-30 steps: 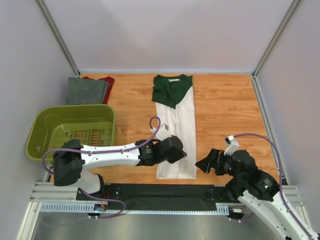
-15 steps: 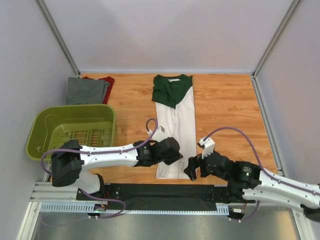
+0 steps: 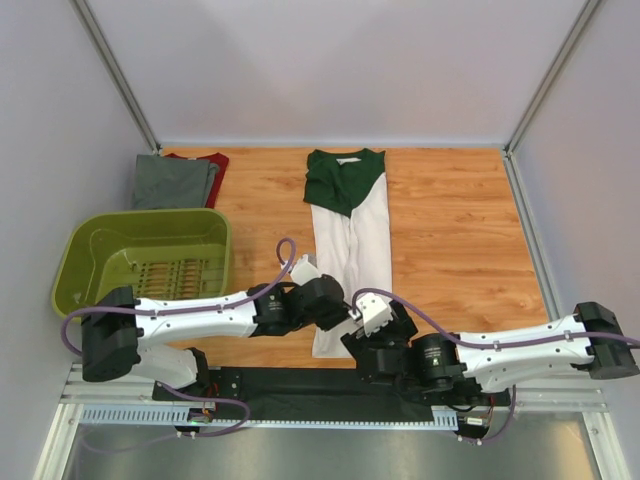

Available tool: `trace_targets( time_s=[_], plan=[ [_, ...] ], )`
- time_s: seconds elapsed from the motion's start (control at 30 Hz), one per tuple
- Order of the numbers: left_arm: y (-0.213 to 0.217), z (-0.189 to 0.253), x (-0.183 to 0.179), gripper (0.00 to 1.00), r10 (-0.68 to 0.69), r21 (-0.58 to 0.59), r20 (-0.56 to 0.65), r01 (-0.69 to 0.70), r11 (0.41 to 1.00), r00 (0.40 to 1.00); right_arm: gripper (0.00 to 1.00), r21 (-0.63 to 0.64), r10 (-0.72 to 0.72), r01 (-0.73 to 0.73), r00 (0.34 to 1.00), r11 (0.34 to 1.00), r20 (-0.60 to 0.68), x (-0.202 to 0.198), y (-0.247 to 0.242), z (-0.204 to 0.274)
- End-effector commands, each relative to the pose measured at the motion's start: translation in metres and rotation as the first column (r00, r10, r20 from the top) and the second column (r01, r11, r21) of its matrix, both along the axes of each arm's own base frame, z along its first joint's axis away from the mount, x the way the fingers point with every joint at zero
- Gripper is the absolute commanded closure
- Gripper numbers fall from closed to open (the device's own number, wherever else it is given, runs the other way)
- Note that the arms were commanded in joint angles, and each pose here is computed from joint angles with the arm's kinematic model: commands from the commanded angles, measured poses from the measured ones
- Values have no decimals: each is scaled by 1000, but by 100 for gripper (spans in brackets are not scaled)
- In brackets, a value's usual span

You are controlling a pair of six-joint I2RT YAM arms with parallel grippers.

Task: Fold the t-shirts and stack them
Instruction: Fold the tshirt

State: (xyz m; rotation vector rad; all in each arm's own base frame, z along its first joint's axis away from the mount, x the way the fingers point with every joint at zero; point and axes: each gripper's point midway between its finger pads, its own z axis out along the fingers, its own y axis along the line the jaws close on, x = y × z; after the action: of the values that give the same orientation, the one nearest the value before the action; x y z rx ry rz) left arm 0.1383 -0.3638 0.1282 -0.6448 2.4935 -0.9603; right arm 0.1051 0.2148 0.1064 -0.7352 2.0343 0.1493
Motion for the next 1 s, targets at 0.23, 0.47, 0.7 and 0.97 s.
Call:
trace_targets(
  time_s=[0.23,0.47,0.7,0.97],
  plan=[
    [7,8,-3,100,11,-59,-2,-11,998,1000,0,74,-34,31,999,997,38,5,14,2],
    [11,12,-3,100,15,-67,6,-14,998,1000,2,-37,-3,4,999,999,40,2,26,-20],
    [18,9,-4,100,28,-58,0,-28,998,1000,9,-66,-134,141,986,988,97,14,7,-21],
    [26,11,-6,100,37,-68,-2,-37,997,999,31,-18,-230,233,969,972,90,17,-9,-22]
  ],
)
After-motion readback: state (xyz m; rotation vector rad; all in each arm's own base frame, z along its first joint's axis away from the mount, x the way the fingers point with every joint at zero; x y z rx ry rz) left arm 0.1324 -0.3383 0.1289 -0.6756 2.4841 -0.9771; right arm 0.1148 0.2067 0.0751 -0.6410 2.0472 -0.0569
